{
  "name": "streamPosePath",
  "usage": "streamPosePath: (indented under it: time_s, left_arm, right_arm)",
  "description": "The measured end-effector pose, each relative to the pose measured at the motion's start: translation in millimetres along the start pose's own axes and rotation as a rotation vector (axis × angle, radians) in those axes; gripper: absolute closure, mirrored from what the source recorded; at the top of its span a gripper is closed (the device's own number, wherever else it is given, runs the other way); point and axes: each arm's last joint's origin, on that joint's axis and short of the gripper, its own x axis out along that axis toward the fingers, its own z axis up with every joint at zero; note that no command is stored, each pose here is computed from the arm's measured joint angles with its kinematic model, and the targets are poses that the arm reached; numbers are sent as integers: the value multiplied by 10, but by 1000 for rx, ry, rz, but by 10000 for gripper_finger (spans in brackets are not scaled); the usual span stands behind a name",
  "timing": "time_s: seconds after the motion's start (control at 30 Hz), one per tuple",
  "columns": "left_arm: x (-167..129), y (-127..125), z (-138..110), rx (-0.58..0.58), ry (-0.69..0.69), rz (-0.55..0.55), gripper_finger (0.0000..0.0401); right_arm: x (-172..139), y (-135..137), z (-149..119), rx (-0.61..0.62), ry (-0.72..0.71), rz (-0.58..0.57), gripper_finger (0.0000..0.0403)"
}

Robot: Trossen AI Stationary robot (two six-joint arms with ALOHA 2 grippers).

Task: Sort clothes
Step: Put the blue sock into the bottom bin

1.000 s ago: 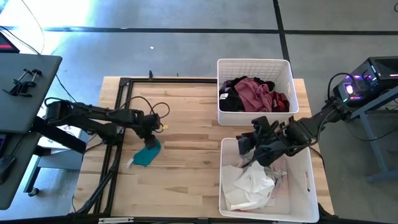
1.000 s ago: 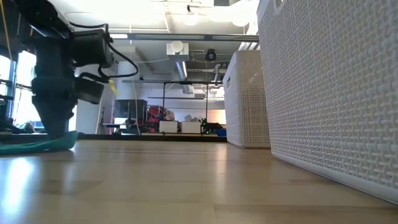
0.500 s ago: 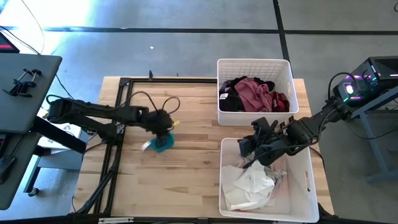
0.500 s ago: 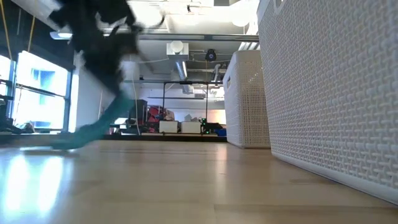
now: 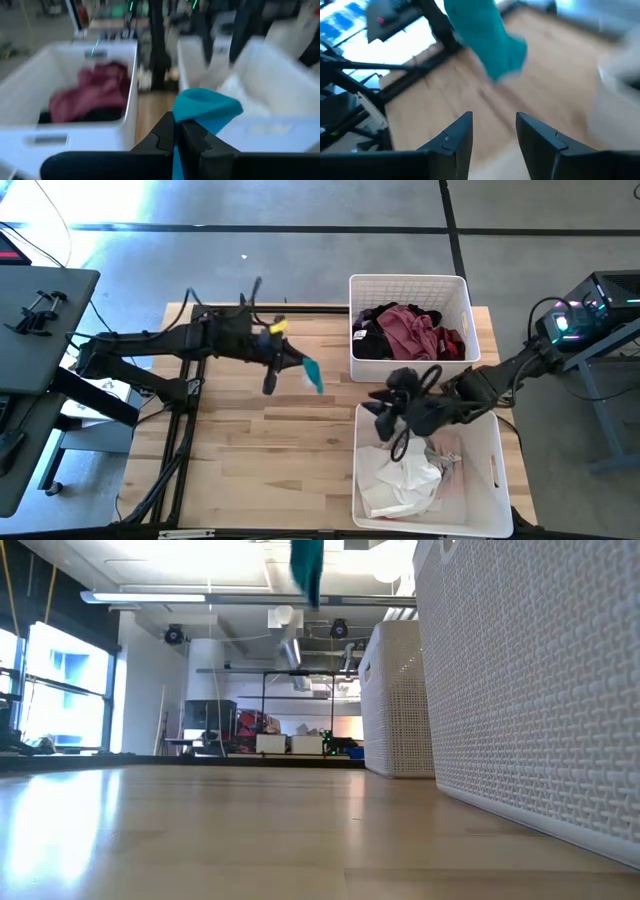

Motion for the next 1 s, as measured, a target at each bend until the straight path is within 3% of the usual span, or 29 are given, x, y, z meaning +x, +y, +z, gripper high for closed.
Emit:
streamPosePath:
  time_s: [0.13, 0.23, 0.5, 0.67, 0.77, 0.9, 1.0]
  left_arm:
    - [-56, 0, 223, -24, -150, -26, 401]
    - [-73, 2, 297, -40, -216, -27, 401]
    - [-56, -2, 315, -73, -239, -51, 401]
    - [-10, -14, 314, -84, -246, -110, 401]
    - [15, -16, 303, -84, -239, -116, 401]
    - [21, -14, 307, -84, -245, -110, 399]
    - [17, -2, 307, -93, -245, -104, 380]
  right_arm:
    - [206, 132, 154, -220, -167, 2, 266]
    - [402, 180, 275, -315, -255, -23, 266]
    - [833, 214, 550, -388, -428, -48, 265]
    - [1022, 194, 672, -402, -448, 96, 267]
    - [1111, 195, 682, -427, -450, 131, 298]
    - [1085, 201, 683, -425, -457, 121, 386]
    - [977, 233, 673, -356, -457, 154, 388]
